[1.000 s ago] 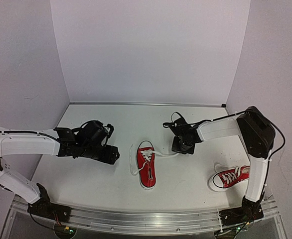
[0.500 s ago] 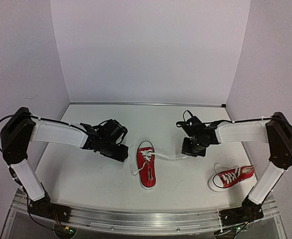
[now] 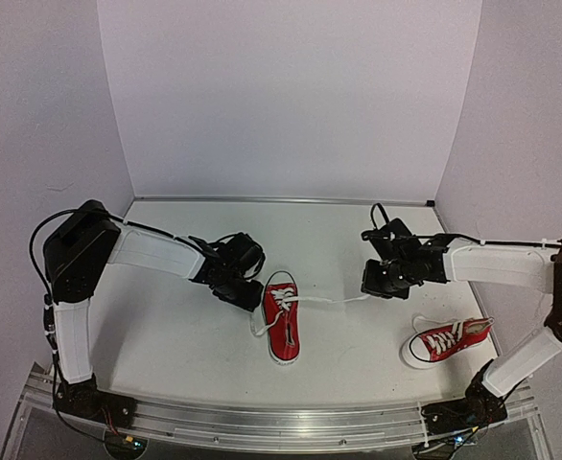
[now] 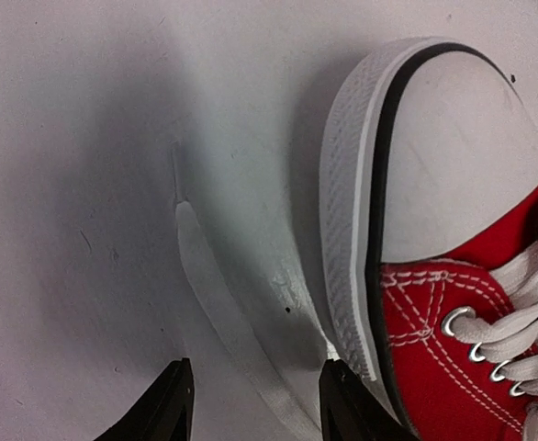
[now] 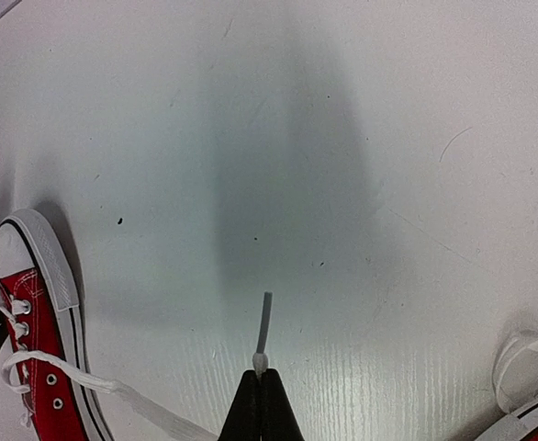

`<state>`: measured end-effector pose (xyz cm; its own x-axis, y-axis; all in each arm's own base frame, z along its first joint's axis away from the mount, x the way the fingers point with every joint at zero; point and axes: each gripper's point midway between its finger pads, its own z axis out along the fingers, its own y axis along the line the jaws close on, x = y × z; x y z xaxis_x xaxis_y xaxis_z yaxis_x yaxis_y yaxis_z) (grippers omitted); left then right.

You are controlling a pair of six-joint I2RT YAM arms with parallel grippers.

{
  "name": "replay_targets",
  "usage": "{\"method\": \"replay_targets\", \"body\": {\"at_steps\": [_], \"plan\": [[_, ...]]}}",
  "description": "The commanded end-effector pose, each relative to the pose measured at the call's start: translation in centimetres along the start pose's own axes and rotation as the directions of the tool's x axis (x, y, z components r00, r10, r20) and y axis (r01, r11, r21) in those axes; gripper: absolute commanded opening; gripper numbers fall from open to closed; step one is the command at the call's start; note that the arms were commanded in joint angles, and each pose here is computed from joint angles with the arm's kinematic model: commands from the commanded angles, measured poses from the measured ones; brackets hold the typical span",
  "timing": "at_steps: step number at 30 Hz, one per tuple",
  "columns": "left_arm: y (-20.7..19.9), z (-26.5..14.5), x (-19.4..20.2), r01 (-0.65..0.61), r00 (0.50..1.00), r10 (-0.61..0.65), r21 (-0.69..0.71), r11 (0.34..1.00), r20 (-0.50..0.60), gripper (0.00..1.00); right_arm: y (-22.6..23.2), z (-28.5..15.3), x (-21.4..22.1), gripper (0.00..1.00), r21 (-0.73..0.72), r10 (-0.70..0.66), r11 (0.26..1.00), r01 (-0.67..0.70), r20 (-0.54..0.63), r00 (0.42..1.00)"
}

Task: Tie the shoes

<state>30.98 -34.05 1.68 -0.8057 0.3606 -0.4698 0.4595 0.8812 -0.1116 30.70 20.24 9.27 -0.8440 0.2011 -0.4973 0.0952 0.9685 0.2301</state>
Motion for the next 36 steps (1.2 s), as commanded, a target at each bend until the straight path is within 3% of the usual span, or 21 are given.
{"method": "replay_targets", "body": {"at_steps": [1, 9, 13, 19, 26, 36], "plan": [[0.1, 0.7, -1.1, -0.017, 1.0, 0.017, -0.025, 1.0, -0.004, 0.46, -0.5, -1.6, -0.2, 0.0, -0.011, -0.015, 1.0, 0.015, 0.029, 0.999], [0.9, 1.8, -1.0, -0.01, 0.999, 0.008, -0.038, 0.999, -0.046, 0.19, -1.2, -4.6, -1.4, 0.0, -0.029, -0.014, 0.999, 0.017, 0.1, 0.995], [1.0, -0.1, -2.4, -0.017, 1.0, 0.017, -0.036, 0.999, -0.002, 0.01, -1.4, -4.8, -1.4, 0.0, -0.02, -0.034, 0.999, 0.036, 0.099, 0.994], [0.1, -8.7, -5.8, -0.037, 0.973, 0.024, 0.049, 0.998, 0.232, 0.0, -0.3, -5.0, -1.9, 0.0, -0.049, -0.077, 0.995, 0.082, 0.092, 0.993], [-1.3, -17.3, -5.1, -0.143, 0.893, 0.04, 0.197, 0.97, 0.448, 0.0, 4.5, -7.0, -5.0, 0.0, -0.179, -0.161, 0.966, 0.186, 0.146, 0.976], [-3.4, -23.0, -1.0, -0.324, 0.765, 0.066, 0.295, 0.899, 0.641, 0.0, 18.3, -7.7, -8.4, 0.0, -0.563, -0.212, 0.784, 0.26, 0.15, 0.966]]}}
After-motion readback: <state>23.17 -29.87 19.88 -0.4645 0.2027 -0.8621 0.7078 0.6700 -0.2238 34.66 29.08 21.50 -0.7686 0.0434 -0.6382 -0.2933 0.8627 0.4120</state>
